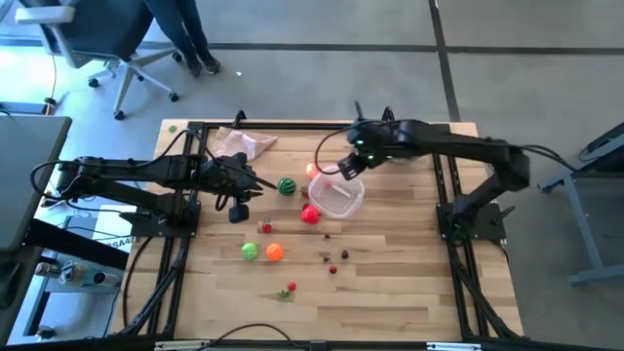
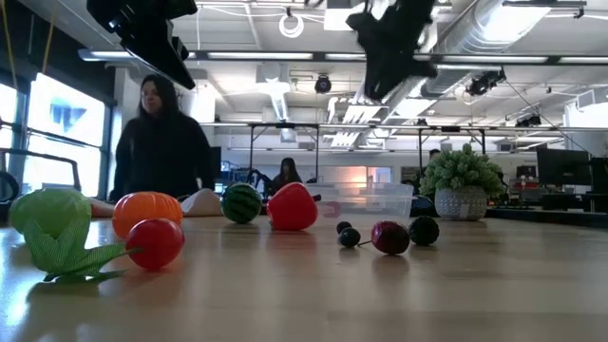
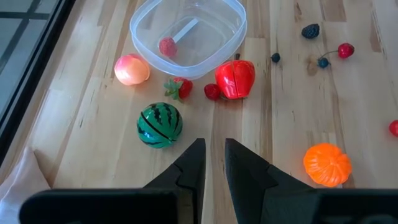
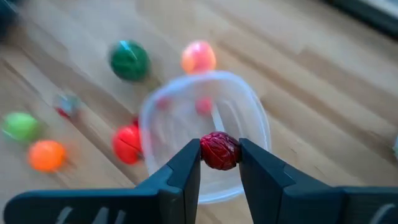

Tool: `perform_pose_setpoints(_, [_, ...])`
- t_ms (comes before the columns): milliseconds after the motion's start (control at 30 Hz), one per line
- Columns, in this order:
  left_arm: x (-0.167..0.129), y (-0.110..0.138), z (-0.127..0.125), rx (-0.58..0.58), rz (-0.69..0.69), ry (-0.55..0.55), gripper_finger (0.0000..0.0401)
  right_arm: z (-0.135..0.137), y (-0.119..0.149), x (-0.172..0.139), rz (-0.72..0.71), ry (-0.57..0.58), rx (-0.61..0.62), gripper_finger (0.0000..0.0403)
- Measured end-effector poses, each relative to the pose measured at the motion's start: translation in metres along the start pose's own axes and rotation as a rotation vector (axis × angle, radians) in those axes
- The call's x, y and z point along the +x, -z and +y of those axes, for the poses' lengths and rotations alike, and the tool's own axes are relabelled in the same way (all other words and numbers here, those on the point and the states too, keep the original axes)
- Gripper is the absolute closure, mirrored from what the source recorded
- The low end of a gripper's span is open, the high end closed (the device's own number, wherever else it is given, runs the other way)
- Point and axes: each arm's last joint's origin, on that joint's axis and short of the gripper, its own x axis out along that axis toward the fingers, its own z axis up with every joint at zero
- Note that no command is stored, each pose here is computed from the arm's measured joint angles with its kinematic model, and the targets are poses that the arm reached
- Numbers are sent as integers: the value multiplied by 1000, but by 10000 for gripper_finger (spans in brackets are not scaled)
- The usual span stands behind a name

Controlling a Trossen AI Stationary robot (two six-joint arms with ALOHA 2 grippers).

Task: Pick and placing Produce into tupperware
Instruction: Put the cherry into the transparent bin

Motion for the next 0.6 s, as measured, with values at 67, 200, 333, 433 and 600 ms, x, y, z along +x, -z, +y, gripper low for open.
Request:
perform_pose_setpoints(67, [0, 0, 0, 0, 0, 0, 350, 2, -2, 24, 61, 6, -46, 311])
perform_pose_setpoints(200, [0, 0, 0, 0, 0, 0, 350, 11, -5, 64, 132, -41, -106, 311])
perform_pose_setpoints(333, [0, 0, 0, 0, 0, 0, 350, 13, -1, 97, 226, -40, -140, 311])
perform_pose_setpoints(433, [0, 0, 0, 0, 0, 0, 350, 14, 3, 116, 275, -18, -165, 311])
perform_pose_setpoints(600, [0, 0, 0, 0, 0, 0, 350, 13, 9, 140, 347, -9, -189, 311])
